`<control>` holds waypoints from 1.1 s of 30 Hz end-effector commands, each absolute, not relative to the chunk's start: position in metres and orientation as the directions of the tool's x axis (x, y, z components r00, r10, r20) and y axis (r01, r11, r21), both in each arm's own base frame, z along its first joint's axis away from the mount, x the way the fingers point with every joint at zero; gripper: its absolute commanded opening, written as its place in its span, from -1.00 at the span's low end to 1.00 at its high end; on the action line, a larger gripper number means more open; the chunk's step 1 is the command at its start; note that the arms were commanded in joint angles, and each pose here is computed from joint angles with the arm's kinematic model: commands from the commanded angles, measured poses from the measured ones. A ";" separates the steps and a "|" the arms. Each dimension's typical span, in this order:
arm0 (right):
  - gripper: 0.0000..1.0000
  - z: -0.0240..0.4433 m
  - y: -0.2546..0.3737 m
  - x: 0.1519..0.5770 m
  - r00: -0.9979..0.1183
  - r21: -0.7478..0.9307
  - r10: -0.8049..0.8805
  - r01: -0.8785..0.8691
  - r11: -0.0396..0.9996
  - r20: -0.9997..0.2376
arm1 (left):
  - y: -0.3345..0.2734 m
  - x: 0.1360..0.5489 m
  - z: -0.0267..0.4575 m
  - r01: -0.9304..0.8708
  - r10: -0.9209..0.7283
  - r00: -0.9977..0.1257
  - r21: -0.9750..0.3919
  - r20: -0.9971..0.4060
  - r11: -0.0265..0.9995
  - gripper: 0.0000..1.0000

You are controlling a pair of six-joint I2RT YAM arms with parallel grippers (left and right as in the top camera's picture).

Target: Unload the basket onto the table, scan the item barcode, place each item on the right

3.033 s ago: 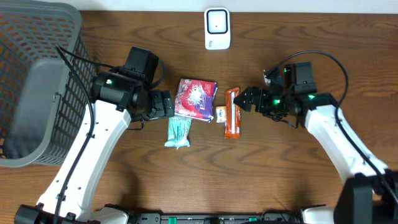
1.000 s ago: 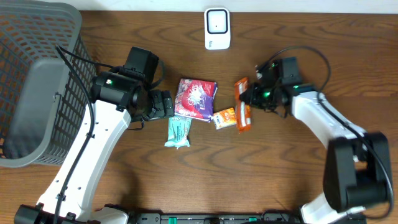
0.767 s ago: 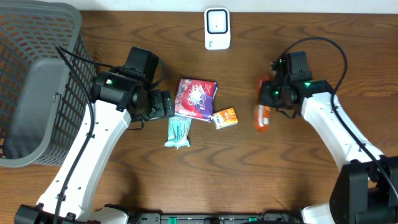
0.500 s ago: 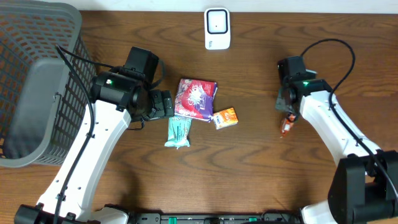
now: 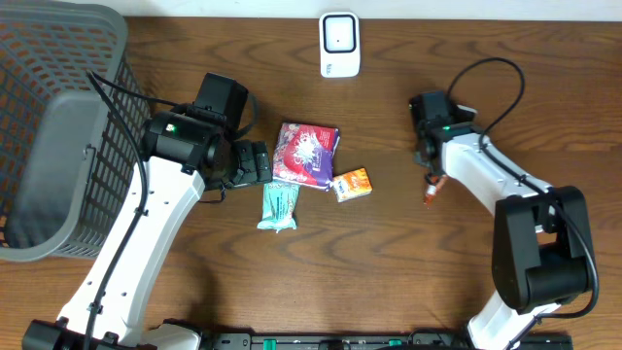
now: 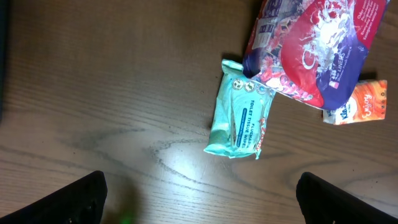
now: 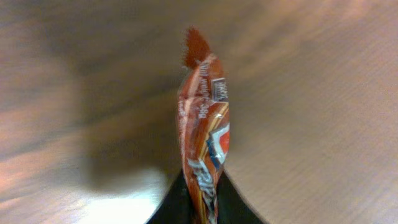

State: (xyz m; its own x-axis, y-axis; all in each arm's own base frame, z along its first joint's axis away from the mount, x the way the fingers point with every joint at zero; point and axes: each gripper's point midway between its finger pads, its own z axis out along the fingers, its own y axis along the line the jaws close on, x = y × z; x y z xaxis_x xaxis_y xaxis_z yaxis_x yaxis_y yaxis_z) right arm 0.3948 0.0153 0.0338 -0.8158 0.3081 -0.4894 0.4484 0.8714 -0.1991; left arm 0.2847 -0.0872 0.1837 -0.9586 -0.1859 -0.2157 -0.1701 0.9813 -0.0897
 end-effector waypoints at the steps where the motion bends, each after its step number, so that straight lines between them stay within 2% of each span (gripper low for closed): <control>1: -0.52 0.039 0.043 0.407 -0.813 -0.133 0.280 0.397 0.908 -0.511 | -0.088 0.283 0.181 -0.161 -0.176 -0.963 -0.088 -0.204 0.983 0.96; 3: -0.38 0.041 0.054 0.412 -0.817 -0.133 0.235 0.352 0.927 -0.527 | -0.088 0.283 0.181 -0.161 -0.176 -0.963 -0.088 -0.204 0.983 0.95; 4: -0.21 0.042 0.059 0.413 -0.819 -0.133 0.217 0.334 0.933 -0.532 | -0.088 0.283 0.181 -0.161 -0.176 -0.963 -0.088 -0.204 0.983 0.96; 5: 0.09 0.042 0.064 0.414 -0.823 -0.133 0.199 0.314 0.940 -0.532 | -0.088 0.283 0.181 -0.161 -0.176 -0.963 -0.088 -0.204 0.983 0.95; 6: 0.23 0.042 0.070 0.413 -0.828 -0.131 0.184 0.295 0.947 -0.530 | -0.088 0.283 0.181 -0.161 -0.176 -0.963 -0.088 -0.204 0.983 0.96; 10: 0.48 0.050 0.091 0.416 -0.854 -0.099 0.128 0.204 0.974 -0.504 | -0.088 0.283 0.181 -0.161 -0.176 -0.963 -0.088 -0.204 0.983 0.96; 13: 0.61 0.072 0.090 0.420 -0.861 -0.093 0.139 0.211 0.973 -0.490 | -0.088 0.283 0.181 -0.161 -0.176 -0.963 -0.088 -0.204 0.983 0.96; 18: 0.68 0.121 0.063 0.426 -0.864 -0.097 0.207 0.280 0.955 -0.459 | -0.088 0.283 0.181 -0.161 -0.176 -0.963 -0.088 -0.204 0.983 0.96; 20: 0.95 0.132 0.047 0.423 -0.869 -0.108 0.234 0.309 0.945 -0.436 | -0.088 0.283 0.181 -0.161 -0.176 -0.963 -0.088 -0.204 0.983 0.96; 26: 0.99 0.116 0.009 0.400 -0.932 -0.098 0.230 0.266 0.959 -0.279 | -0.088 0.283 0.181 -0.161 -0.176 -0.963 -0.088 -0.204 0.983 0.96; 32: 0.98 0.084 0.021 0.379 -0.956 0.161 0.266 0.246 0.956 -0.123 | -0.088 0.283 0.181 -0.161 -0.176 -0.963 -0.088 -0.204 0.983 0.96; 33: 0.93 0.078 0.027 0.378 -0.959 0.206 0.262 0.235 0.950 -0.111 | -0.088 0.283 0.181 -0.161 -0.176 -0.963 -0.088 -0.204 0.983 0.95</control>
State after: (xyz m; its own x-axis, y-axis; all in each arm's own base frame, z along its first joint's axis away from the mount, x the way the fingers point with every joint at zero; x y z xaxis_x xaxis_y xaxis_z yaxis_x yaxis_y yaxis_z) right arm 0.3866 -0.0052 0.0888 -0.9315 0.3133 -0.1846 0.3156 0.9487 0.0179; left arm 0.2847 -0.0873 0.1837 -0.9586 -0.1859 -0.2159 -0.1700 0.9813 -0.0902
